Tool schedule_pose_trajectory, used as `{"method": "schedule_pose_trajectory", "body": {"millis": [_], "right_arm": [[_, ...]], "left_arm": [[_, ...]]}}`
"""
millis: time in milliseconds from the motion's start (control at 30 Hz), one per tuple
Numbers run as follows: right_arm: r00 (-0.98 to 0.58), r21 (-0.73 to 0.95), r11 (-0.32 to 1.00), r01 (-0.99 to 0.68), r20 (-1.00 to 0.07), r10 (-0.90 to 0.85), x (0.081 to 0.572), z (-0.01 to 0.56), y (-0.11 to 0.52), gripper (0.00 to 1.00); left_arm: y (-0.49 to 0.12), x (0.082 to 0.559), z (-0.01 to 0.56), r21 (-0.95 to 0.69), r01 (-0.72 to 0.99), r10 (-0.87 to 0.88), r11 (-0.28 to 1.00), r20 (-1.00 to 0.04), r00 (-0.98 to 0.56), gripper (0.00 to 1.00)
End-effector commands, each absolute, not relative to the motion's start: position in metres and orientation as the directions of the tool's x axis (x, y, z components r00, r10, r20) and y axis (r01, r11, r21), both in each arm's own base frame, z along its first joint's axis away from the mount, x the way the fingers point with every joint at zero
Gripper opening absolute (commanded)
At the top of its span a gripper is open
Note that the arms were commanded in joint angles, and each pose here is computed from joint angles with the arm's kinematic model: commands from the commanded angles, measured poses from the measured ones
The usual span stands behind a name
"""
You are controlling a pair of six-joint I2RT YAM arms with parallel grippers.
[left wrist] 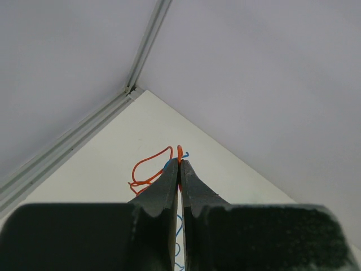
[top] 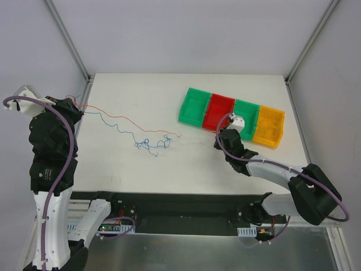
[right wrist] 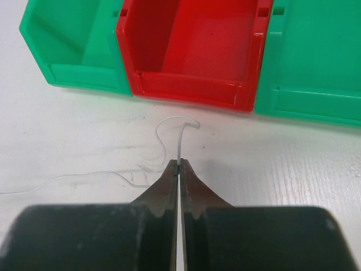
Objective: Untangle the cables
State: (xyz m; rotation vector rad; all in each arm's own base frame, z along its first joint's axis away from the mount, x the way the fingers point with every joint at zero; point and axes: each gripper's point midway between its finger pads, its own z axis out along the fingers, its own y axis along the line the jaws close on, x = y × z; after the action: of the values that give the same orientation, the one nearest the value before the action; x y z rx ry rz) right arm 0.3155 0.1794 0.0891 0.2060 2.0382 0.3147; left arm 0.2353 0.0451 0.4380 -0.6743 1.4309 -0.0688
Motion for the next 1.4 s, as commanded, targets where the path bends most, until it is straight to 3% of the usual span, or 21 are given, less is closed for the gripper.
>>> {"method": "schedule_pose_trajectory", "body": {"millis": [0,133,267,367,500,567,700,867,1133,1367], "right_arm": [[-0.411,0.343,0.939,0.038,-0.851,0.327,0.322,0.103,0.175,0.01],[-0.440,0.346,0.937,-0.046,-0.849,0.291,0.322,0.106,0.192,0.01],[-0.477,0.349,0.921,-0.172,-0.848,0.233,0.322,0.107,0.217,0.01],[-0.497,0.341,0.901,-0.267,-0.850,0.174,0.318,0.108,0.240,0.01],[-0.476,0.299,0.883,-0.363,-0.874,0.100,0.312,0.114,0.261,0.00],[-0.460,0.293,0.856,-0.426,-0.885,0.074,0.308,0.120,0.273,0.08],[-0.444,0.296,0.776,-0.557,-0.896,0.023,0.299,0.136,0.297,0.40],[-0.413,0.297,0.717,-0.630,-0.911,0.014,0.293,0.183,0.314,0.61],[-0.314,0.319,0.450,-0.834,-0.945,0.088,0.269,0.288,0.383,0.73],[-0.265,0.282,0.317,-0.905,-0.959,0.095,0.253,0.339,0.433,0.74]], "left_arm": [[0.063,0.228,0.450,-0.431,-0.412,-0.369,0.803,-0.902,0.223,0.00],[0.033,0.244,0.450,-0.443,-0.270,-0.415,0.855,-0.896,0.156,0.00],[-0.033,0.276,0.427,-0.469,-0.001,-0.467,0.883,-0.880,-0.081,0.00],[-0.077,0.286,0.410,-0.508,0.175,-0.457,0.844,-0.850,-0.261,0.00],[-0.108,0.285,0.404,-0.578,0.283,-0.459,0.765,-0.799,-0.389,0.00],[-0.116,0.283,0.404,-0.597,0.311,-0.455,0.740,-0.784,-0.422,0.00],[-0.119,0.278,0.402,-0.603,0.323,-0.452,0.730,-0.780,-0.433,0.00],[-0.119,0.272,0.394,-0.605,0.322,-0.450,0.728,-0.776,-0.441,0.00],[-0.128,0.269,0.376,-0.653,0.313,-0.453,0.690,-0.727,-0.517,0.00],[-0.136,0.268,0.360,-0.678,0.305,-0.441,0.669,-0.692,-0.572,0.00]]}}
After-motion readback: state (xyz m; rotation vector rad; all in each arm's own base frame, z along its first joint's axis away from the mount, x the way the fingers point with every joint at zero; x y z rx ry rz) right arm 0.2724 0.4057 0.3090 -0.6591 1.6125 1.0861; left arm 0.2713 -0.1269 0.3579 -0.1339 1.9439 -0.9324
